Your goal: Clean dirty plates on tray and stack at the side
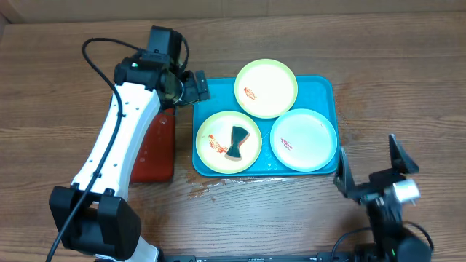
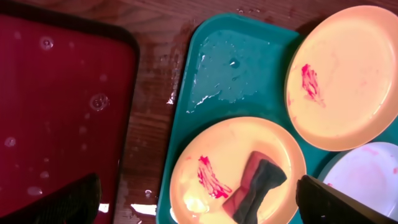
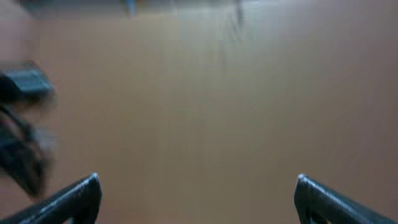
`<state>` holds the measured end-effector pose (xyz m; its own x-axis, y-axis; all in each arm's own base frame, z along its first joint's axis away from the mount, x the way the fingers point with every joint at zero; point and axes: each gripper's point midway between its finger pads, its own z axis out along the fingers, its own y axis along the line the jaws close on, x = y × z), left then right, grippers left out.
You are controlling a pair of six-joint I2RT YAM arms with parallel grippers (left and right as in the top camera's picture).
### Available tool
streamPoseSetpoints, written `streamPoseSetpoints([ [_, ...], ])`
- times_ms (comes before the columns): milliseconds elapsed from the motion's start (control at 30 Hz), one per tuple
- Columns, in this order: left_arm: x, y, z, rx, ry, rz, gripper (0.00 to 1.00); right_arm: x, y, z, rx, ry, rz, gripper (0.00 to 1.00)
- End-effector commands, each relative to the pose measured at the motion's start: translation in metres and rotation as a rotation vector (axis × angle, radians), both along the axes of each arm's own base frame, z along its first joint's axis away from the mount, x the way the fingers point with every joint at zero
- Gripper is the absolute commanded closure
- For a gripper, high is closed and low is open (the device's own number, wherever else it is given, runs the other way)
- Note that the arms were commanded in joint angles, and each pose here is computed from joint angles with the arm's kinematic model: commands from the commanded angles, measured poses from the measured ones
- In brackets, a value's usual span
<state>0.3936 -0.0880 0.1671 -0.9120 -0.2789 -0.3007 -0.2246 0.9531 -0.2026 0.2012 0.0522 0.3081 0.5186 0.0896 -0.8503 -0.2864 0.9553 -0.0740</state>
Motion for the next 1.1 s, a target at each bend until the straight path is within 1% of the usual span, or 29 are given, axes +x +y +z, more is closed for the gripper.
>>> streamPoseSetpoints([
  [0, -0.002, -0.005, -0.007, -0.024, 0.023, 0.0, 0.0, -0.022, 0.017, 0.031, 0.055, -0.046, 0.17, 0.0],
  [33, -0.002, -0.005, -0.006, -0.025, 0.02, 0.0, 0.0, -0.021, 0.019, 0.037, 0.046, -0.009, 0.182, 0.0],
  [100, 0.0, -0.006, -0.006, -0.026, 0.014, 0.0, 0.0, -0.008, 0.021, 0.041, 0.043, 0.152, 0.18, 0.0],
  [133, 0.0, -0.006, -0.005, -0.026, 0.011, 0.0, 0.0, 0.0, 0.022, 0.038, 0.03, 0.251, 0.175, 0.0],
  [200, 0.002, -0.006, -0.005, -0.027, 0.006, 0.0, 0.0, 0.019, 0.027, 0.026, -0.019, 0.501, 0.176, 0.0],
  [267, 0.002, -0.006, -0.005, -0.028, 0.003, 0.0, 0.0, 0.036, 0.036, 0.014, -0.062, 0.732, 0.214, 0.0],
  [300, 0.002, -0.006, -0.005, -0.029, 0.002, 0.0, 0.0, 0.043, 0.04, 0.01, -0.067, 0.814, 0.239, 0.0],
  [367, 0.002, -0.006, -0.005, -0.028, 0.003, 0.0, 0.0, 0.062, 0.053, 0.007, -0.051, 0.972, 0.328, 0.0],
  [400, 0.002, -0.006, -0.005, -0.028, 0.003, 0.0, 0.0, 0.069, 0.065, 0.002, -0.004, 1.078, 0.416, 0.0],
  [433, 0.002, -0.006, -0.005, -0.028, 0.004, 0.0, 0.0, 0.072, 0.072, -0.002, 0.031, 1.142, 0.468, 0.0],
  [467, 0.002, -0.006, -0.005, -0.029, 0.003, 0.0, 0.0, 0.076, 0.083, -0.004, 0.068, 1.214, 0.562, 0.0],
  [567, 0.001, -0.006, -0.005, -0.028, 0.008, 0.0, 0.0, 0.104, 0.107, -0.008, 0.078, 1.258, 0.744, 0.0],
  [600, 0.001, -0.006, -0.005, -0.027, 0.01, 0.0, 0.0, 0.114, 0.112, -0.016, 0.078, 1.286, 0.756, 0.04],
  [667, 0.0, -0.006, -0.005, -0.026, 0.011, -0.001, 0.0, 0.134, 0.119, -0.038, 0.076, 1.371, 0.697, 0.17],
  [700, 0.001, -0.006, -0.005, -0.024, 0.01, -0.005, 0.0, 0.143, 0.121, -0.053, 0.059, 1.427, 0.63, 0.2],
  [800, 0.001, -0.006, -0.005, -0.024, 0.008, -0.007, 0.0, 0.162, 0.12, -0.099, -0.067, 1.602, 0.338, 0.17],
  [867, 0.002, -0.006, -0.005, -0.025, 0.005, -0.007, 0.0, 0.167, 0.123, -0.122, -0.204, 1.658, 0.2, 0.17],
  [900, 0.002, -0.006, -0.005, -0.025, 0.004, -0.007, 0.0, 0.169, 0.128, -0.129, -0.262, 1.663, 0.184, 0.17],
  [967, 0.003, -0.006, -0.004, -0.026, -0.002, -0.007, 0.0, 0.169, 0.145, -0.146, -0.39, 1.656, 0.217, 0.17],
  [1000, 0.003, -0.006, -0.004, -0.026, -0.003, -0.007, 0.0, 0.168, 0.153, -0.157, -0.444, 1.654, 0.241, 0.2],
  [1067, 0.003, -0.006, -0.004, -0.026, -0.002, -0.007, 0.0, 0.167, 0.164, -0.174, -0.493, 1.671, 0.264, 0.27],
])
